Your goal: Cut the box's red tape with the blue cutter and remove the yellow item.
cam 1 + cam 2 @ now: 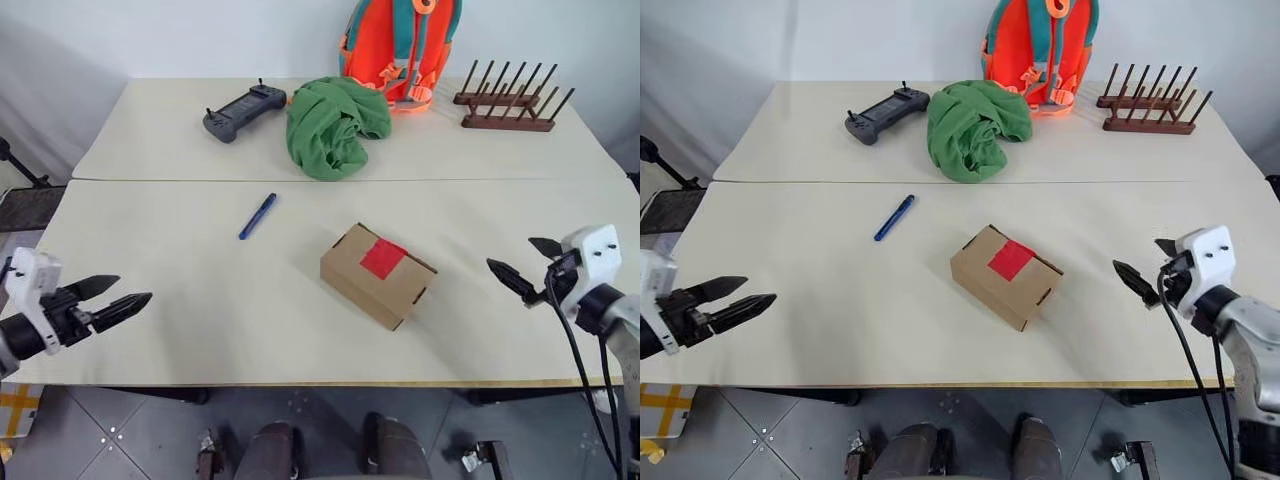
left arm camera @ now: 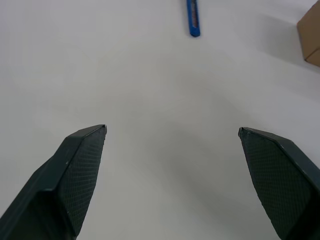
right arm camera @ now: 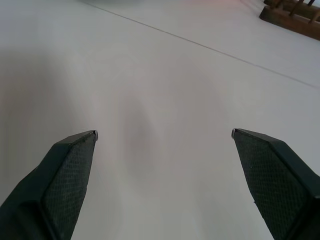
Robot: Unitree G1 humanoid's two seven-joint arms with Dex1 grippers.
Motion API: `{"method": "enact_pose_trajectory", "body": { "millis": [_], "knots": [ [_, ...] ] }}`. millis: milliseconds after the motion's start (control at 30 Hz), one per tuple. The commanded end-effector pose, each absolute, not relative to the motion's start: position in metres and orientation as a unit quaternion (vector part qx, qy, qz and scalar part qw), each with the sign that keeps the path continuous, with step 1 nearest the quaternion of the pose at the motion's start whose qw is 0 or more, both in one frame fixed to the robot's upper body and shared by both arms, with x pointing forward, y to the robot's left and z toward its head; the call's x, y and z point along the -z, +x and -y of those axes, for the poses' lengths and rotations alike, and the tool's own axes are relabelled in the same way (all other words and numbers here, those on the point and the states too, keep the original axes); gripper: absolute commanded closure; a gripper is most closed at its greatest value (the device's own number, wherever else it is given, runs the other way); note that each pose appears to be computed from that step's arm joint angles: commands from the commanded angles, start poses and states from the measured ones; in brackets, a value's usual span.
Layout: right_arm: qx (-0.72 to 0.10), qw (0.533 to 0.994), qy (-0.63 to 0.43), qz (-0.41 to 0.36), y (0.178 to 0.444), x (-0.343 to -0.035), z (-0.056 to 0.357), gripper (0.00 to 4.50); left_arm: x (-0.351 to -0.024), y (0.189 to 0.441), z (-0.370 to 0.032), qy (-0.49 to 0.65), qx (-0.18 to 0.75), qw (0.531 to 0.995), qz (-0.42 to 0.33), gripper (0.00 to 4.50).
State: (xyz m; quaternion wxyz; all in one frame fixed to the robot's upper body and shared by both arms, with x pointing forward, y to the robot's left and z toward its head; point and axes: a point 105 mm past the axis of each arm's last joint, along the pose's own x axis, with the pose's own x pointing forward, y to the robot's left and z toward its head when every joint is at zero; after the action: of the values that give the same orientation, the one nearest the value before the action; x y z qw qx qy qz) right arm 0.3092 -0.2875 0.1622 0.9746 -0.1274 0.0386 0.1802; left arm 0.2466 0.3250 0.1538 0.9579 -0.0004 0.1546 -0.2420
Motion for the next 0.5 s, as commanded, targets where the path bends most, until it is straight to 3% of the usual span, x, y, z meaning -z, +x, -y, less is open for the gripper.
{"method": "enact_pose_trajectory", "body": {
  "millis": [33,133,333,500],
  "knots": [
    [-0.183,0.973,-0.141,-0.020,0.309,-0.173,0.287,0.00,-0.166,0.243,-0.328,0.013,0.241,0.961,-0.133,0.01],
    [-0.190,0.972,-0.139,-0.015,0.311,-0.173,0.280,0.00,-0.169,0.257,-0.318,0.032,0.251,0.960,-0.122,0.01],
    [-0.198,0.971,-0.137,-0.001,0.312,-0.174,0.265,0.00,-0.188,0.332,-0.265,0.076,0.286,0.954,-0.040,0.01],
    [-0.196,0.971,-0.136,0.012,0.311,-0.178,0.257,0.00,-0.183,0.375,-0.232,0.085,0.321,0.942,-0.051,0.01]
  ]
}}
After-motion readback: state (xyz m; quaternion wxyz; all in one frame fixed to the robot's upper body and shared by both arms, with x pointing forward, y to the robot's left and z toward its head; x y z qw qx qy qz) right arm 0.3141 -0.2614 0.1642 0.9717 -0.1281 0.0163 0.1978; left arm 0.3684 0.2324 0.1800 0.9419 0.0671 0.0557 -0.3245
